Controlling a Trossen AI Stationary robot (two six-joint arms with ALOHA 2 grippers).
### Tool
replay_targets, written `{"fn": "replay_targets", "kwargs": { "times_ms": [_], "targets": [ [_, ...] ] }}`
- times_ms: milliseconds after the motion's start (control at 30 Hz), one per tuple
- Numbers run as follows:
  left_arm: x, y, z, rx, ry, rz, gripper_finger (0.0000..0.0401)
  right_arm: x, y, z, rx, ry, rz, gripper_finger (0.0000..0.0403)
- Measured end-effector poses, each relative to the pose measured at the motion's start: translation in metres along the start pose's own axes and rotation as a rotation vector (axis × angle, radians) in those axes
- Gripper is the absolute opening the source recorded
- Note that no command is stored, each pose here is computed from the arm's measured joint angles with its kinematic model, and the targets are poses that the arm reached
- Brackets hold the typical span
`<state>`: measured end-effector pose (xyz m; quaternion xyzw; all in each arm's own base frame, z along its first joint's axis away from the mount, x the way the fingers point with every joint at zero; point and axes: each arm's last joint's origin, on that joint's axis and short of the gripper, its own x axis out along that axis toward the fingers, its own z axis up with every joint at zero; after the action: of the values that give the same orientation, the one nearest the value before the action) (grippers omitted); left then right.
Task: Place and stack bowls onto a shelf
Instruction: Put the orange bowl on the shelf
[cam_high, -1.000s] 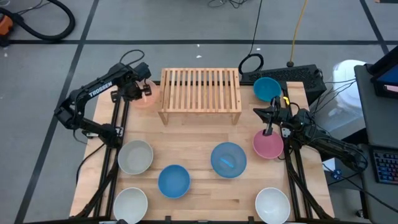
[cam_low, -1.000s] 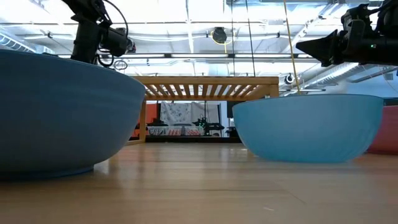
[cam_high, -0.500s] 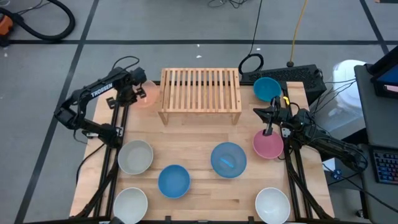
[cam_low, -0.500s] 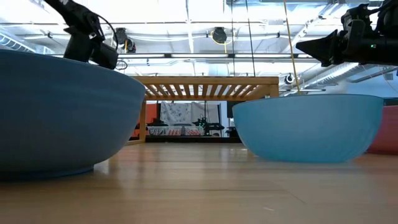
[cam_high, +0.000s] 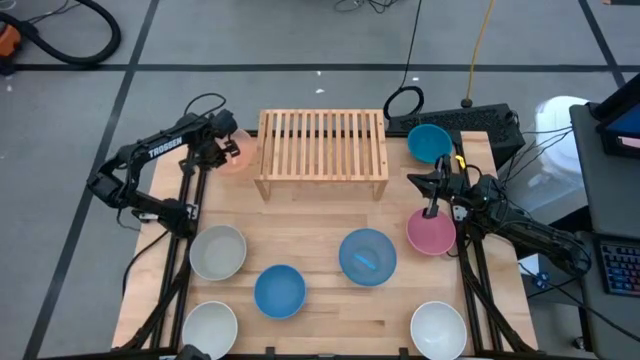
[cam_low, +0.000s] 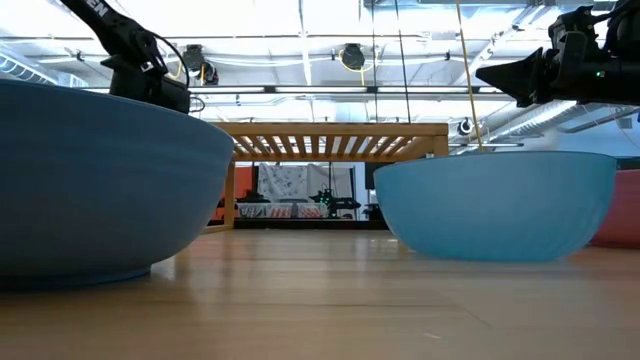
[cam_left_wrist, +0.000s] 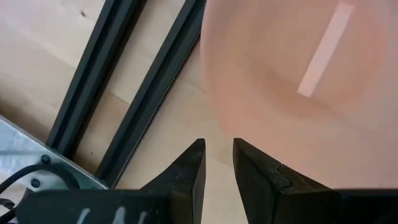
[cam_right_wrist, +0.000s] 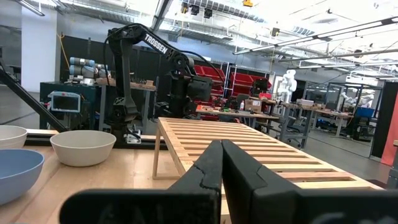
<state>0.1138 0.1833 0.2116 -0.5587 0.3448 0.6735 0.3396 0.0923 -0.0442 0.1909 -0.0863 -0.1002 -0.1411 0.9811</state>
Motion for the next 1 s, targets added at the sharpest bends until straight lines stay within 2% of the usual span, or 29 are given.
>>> {"fn": "replay_targets", "kwargs": {
  "times_ms": [500, 1000],
  "targets": [
    [0.0005, 0.0003, 0.0025, -0.145, 0.032, -0.019, 0.0088, 0.0000, 0.0000, 0.0000, 0.000, 0.000, 0.000, 0.0000],
    [0.0010, -0.0017, 0.0059, -0.201, -0.001, -0.039, 0.0088, 0.0000, 0.0000, -0.0001, -0.012, 0.000, 0.000, 0.0000]
  ]
}}
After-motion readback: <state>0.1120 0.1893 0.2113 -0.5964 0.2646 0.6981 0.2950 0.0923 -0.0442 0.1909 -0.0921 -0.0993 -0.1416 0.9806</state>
